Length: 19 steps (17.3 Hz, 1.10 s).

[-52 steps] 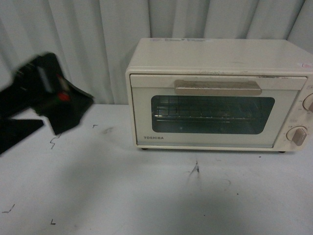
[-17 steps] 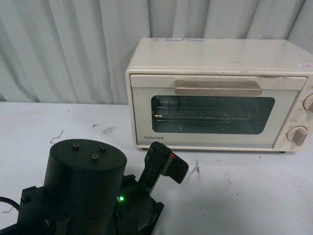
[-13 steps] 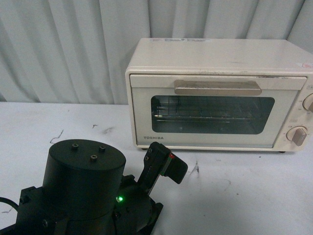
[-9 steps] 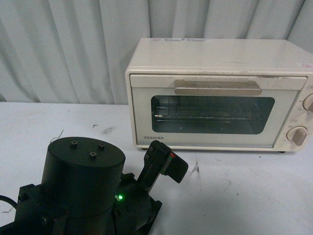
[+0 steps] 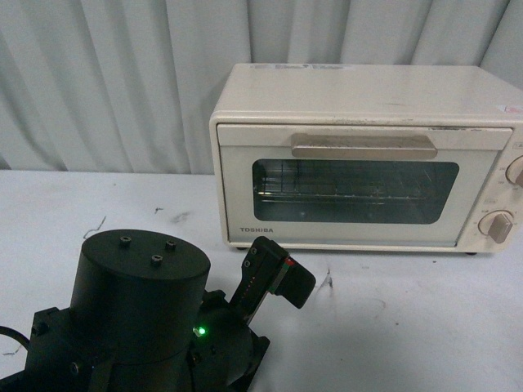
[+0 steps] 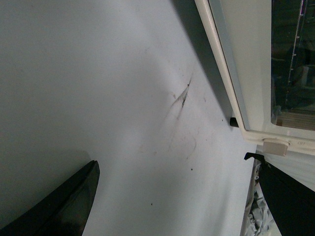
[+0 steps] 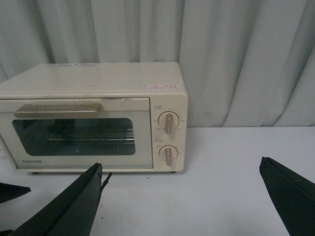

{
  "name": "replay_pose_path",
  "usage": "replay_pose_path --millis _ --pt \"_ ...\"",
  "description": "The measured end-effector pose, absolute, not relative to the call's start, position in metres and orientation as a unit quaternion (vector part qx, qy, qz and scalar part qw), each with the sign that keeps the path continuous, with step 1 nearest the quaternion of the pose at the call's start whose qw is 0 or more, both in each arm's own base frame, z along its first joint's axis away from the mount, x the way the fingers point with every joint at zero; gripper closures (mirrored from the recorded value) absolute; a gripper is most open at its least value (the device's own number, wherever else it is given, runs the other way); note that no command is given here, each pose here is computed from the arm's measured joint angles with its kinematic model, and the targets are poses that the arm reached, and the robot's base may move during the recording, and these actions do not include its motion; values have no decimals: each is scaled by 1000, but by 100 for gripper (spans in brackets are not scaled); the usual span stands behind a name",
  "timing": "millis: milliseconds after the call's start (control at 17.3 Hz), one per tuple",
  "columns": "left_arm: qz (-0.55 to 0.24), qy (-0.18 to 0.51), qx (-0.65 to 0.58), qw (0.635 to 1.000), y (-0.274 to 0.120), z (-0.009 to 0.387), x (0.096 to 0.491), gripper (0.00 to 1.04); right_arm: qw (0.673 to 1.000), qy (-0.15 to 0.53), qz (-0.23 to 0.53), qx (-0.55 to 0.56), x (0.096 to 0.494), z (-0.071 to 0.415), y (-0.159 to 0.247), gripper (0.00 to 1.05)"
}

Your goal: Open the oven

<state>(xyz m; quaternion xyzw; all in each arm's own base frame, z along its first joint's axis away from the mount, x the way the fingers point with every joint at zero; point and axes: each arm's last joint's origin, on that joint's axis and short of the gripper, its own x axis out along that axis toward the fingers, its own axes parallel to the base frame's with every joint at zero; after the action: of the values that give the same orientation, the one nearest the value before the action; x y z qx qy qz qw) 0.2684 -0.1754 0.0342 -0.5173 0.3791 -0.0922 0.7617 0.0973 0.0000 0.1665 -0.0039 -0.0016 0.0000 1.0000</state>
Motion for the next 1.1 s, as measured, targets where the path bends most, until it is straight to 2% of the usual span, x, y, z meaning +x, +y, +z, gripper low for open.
replay_pose_path --millis 290,406,521,695,869,1101 --pt "-92 379 -517 762 -175 34 268 7 1000 -2 0 -4 97 167 0 6" --pt "-92 379 -517 762 -175 34 268 7 997 6 -77 -14 109 172 -4 6" --pt "-92 379 -517 762 -175 34 268 7 996 -21 -79 -29 129 188 -9 6" --pt "-92 379 -517 762 -175 34 268 7 994 -60 -57 -67 196 223 -21 6" --pt "-92 379 -517 762 -175 34 268 7 993 -2 -2 -114 273 225 -22 6" --pt "-92 379 -517 762 -175 34 268 7 978 20 60 -197 322 223 -8 6"
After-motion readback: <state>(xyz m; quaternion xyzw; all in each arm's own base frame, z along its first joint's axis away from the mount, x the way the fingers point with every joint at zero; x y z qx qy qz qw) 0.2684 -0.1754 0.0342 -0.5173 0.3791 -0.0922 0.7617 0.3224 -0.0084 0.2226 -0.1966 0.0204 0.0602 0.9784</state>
